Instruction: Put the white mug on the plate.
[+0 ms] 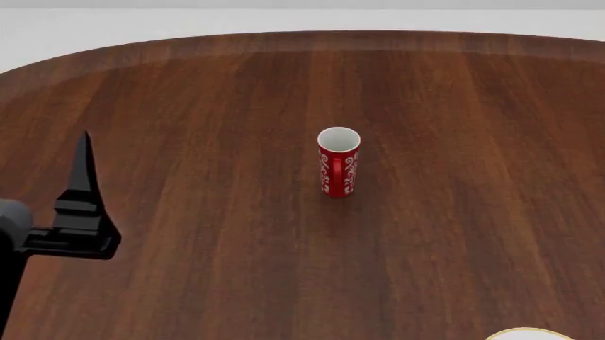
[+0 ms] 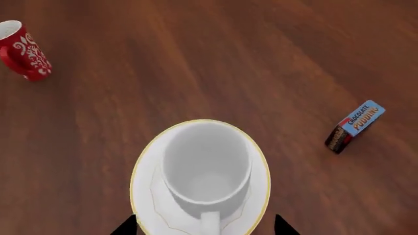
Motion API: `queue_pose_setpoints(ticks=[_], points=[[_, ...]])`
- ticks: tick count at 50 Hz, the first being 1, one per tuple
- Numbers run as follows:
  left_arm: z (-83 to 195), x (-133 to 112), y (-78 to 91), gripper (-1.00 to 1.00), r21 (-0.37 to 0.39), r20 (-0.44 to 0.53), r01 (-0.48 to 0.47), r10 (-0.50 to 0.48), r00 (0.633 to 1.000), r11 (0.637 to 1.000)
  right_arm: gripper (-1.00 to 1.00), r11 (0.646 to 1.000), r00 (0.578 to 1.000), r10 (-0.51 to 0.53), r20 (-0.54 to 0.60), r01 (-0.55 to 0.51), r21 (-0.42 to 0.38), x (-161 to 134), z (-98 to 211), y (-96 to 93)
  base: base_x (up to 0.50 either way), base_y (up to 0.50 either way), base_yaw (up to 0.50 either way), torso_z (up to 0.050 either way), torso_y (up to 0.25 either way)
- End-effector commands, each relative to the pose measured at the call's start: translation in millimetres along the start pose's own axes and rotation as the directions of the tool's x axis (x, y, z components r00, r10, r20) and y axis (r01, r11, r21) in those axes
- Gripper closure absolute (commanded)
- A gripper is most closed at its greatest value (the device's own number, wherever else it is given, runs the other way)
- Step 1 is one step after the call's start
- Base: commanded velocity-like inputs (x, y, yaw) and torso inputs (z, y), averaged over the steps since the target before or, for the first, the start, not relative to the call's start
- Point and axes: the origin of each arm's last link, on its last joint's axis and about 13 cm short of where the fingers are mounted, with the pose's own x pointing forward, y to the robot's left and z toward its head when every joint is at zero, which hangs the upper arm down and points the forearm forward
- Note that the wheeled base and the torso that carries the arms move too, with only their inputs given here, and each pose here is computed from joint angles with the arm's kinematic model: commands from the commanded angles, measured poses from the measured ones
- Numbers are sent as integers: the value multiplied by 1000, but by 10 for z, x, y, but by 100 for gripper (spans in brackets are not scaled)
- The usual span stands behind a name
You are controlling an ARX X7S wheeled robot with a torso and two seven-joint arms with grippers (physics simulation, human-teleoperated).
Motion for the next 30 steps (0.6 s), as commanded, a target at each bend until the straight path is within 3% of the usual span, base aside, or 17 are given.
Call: queue_pose_setpoints(ticks=[1,14,30], points=[[53,-52,8,-100,-1,12,-1,1,1000,1000,-100,998,989,44,138,-37,-53,-438,137,78,0,0,0,0,0],[115,-126,28,-100,1,25,-4,4,1000,1000,-100,995,963,72,259,-51,-86,-815,197,128,0,0,0,0,0],[143,-174,29,-100,3,28,-7,6,1000,1000,-100,956,855,250,454,-144,-256,-1333,453,452,0,0,0,0,0]])
